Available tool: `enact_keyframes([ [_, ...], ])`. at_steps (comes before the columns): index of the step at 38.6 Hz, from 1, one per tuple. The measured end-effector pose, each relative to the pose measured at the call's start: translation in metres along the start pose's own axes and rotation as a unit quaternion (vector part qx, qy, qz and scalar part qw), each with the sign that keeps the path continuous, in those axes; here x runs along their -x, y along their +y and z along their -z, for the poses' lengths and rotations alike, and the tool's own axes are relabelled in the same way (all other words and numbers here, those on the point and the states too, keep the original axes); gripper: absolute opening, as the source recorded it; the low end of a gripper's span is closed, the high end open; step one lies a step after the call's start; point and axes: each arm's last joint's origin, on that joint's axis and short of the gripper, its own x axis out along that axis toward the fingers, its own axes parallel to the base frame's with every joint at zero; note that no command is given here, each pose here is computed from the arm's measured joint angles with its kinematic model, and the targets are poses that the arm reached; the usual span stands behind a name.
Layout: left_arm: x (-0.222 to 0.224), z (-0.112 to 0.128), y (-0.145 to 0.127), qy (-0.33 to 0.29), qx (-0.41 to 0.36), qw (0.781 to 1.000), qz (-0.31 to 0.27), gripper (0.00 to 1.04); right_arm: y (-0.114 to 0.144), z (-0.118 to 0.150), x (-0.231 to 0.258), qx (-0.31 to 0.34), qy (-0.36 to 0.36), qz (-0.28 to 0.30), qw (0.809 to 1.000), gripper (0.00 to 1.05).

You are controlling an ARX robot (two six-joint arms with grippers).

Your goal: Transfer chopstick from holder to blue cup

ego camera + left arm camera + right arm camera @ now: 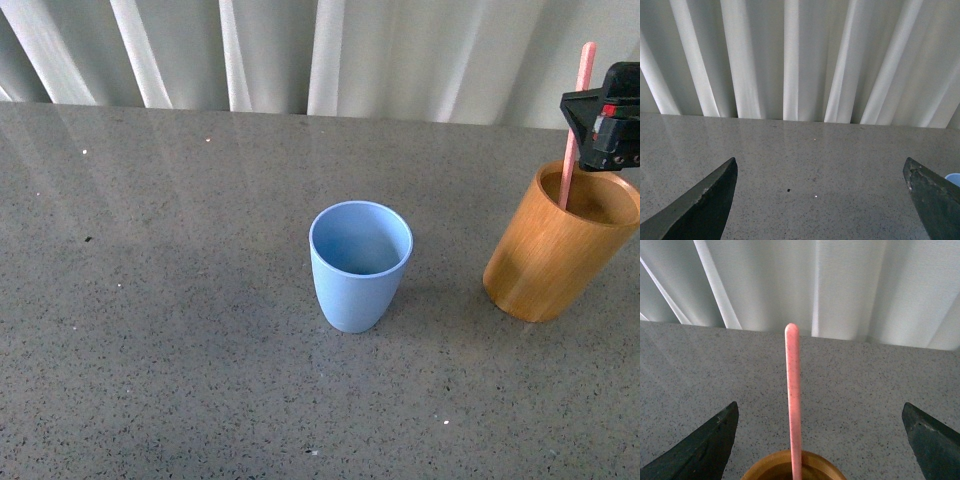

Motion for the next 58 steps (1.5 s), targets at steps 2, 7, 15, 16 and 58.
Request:
enact_keyframes([
  [2,0.000,0.000,0.000,0.000,0.000,1.000,0.000,0.98,0.001,0.000,-0.004,0.001,0.000,-0.002,1.000,0.95],
  [7,0.000,0.000,0.000,0.000,0.000,1.000,0.000,0.98,0.004,-0.003,-0.019,0.006,-0.004,-0.005,1.000,0.95],
  [15,0.000,0.000,0.000,0.000,0.000,1.000,0.000,0.98,0.008,-0.007,-0.039,0.010,-0.006,-0.008,1.000,0.95],
  [16,0.000,0.000,0.000,0.000,0.000,1.000,0.000,0.98,0.009,-0.008,-0.041,0.011,-0.006,-0.008,1.000,0.95],
  [58,0.000,0.000,0.000,0.000,0.000,1.000,0.000,0.98,0.027,-0.027,-0.035,0.016,-0.037,-0.022,0.999,0.02],
])
